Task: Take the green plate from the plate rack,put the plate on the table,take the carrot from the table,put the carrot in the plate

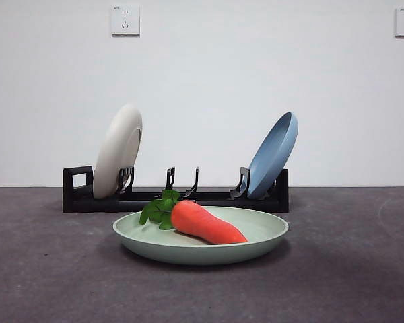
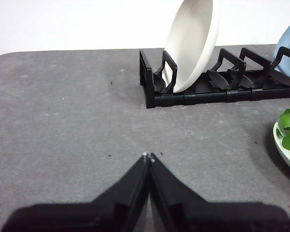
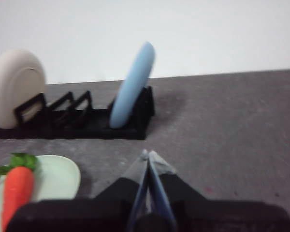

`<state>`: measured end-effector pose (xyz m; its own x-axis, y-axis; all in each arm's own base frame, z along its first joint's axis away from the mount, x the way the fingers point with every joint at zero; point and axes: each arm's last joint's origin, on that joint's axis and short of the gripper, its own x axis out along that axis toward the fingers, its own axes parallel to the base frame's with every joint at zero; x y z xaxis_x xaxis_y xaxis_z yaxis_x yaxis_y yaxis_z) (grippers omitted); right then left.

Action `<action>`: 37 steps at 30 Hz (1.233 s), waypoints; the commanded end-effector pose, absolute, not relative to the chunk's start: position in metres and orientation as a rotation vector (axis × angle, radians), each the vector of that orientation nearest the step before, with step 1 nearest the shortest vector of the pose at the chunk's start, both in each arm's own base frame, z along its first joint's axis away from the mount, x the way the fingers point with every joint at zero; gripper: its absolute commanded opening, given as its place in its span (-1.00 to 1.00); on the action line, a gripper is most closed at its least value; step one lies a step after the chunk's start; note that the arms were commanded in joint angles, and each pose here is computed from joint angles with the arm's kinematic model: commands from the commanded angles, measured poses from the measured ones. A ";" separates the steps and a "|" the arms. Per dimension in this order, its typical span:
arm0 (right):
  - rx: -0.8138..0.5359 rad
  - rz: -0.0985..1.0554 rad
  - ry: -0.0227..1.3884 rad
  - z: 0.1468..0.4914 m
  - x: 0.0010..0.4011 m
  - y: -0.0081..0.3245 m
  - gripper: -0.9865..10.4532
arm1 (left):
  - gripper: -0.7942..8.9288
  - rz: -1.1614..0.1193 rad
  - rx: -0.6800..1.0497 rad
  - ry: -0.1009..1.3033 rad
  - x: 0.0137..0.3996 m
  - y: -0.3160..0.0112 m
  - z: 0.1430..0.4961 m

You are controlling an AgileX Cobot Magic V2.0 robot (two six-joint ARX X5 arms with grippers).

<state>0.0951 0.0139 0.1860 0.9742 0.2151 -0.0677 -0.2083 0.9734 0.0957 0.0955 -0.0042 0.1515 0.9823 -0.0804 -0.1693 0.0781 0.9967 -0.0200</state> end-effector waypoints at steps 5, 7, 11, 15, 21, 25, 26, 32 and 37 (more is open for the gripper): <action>0.125 0.203 0.097 0.163 0.096 0.014 -0.83 | -0.84 -0.078 -0.018 0.177 0.096 -0.004 0.147; 0.127 0.202 0.107 0.158 0.096 0.014 -0.83 | -0.84 -0.078 -0.018 0.177 0.096 -0.004 0.147; 0.131 0.194 0.171 0.150 0.095 0.013 -0.83 | -0.84 -0.077 -0.018 0.177 0.096 -0.004 0.147; 0.134 0.197 0.190 0.148 0.095 0.013 -0.83 | -0.84 -0.078 -0.018 0.178 0.096 -0.004 0.147; 0.183 0.192 0.192 0.148 0.095 0.013 -0.83 | -0.84 -0.078 -0.018 0.178 0.096 -0.004 0.147; 0.183 0.191 0.192 0.148 0.095 0.013 -0.83 | -0.84 -0.078 -0.018 0.178 0.096 -0.004 0.147; 0.183 0.191 0.192 0.148 0.095 0.013 -0.83 | -0.84 -0.078 -0.018 0.178 0.096 -0.004 0.147; 0.183 0.192 0.192 0.148 0.095 0.013 -0.83 | -0.84 -0.078 -0.018 0.178 0.096 -0.004 0.147; 0.183 0.192 0.192 0.148 0.095 0.013 -0.83 | -0.84 -0.078 -0.018 0.178 0.096 -0.004 0.147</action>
